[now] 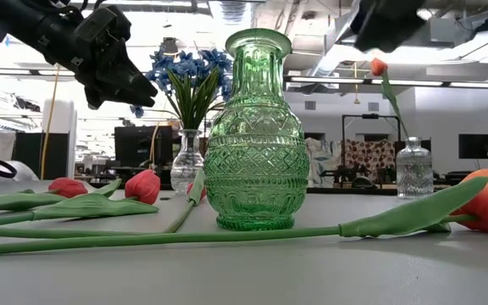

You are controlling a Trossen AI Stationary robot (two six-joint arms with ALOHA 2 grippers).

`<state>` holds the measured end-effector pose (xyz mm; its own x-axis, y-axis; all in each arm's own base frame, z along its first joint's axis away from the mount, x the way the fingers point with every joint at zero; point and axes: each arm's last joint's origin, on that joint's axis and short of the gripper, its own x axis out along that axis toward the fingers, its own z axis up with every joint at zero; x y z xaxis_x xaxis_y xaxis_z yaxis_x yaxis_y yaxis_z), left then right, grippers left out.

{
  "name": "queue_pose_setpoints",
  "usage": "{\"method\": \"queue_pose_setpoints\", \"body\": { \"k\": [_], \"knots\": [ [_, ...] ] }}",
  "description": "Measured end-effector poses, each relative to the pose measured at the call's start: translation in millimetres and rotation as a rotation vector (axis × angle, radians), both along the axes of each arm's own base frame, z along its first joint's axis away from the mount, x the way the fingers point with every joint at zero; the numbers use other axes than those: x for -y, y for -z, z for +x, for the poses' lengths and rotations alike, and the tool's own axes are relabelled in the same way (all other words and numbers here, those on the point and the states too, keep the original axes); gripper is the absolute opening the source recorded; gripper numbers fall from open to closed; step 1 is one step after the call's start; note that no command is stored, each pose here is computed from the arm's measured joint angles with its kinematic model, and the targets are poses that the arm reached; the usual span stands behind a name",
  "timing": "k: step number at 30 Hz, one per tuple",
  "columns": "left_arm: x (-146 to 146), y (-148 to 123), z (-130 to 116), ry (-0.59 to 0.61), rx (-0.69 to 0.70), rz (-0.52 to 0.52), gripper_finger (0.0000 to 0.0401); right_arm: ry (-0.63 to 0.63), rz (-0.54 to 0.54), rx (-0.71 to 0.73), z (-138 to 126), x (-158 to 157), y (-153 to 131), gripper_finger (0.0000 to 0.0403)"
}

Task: Sort flowers into vase by color
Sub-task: Put the right orange tulip into the top right transparent vase

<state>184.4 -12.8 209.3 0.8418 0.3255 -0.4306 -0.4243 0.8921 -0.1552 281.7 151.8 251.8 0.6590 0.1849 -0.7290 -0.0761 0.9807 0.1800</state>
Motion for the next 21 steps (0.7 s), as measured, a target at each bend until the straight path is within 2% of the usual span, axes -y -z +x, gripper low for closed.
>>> {"method": "queue_pose_setpoints", "body": {
  "k": [9,21],
  "knots": [
    [0,0,0,0.003,-0.001,-0.002,0.0167,-0.052,-0.044,-0.077,16,-28,48,0.0196],
    [0,0,0,0.004,-0.002,-0.001,0.0167,-0.058,-0.094,-0.161,25,-36,89,0.0189]
  ]
}}
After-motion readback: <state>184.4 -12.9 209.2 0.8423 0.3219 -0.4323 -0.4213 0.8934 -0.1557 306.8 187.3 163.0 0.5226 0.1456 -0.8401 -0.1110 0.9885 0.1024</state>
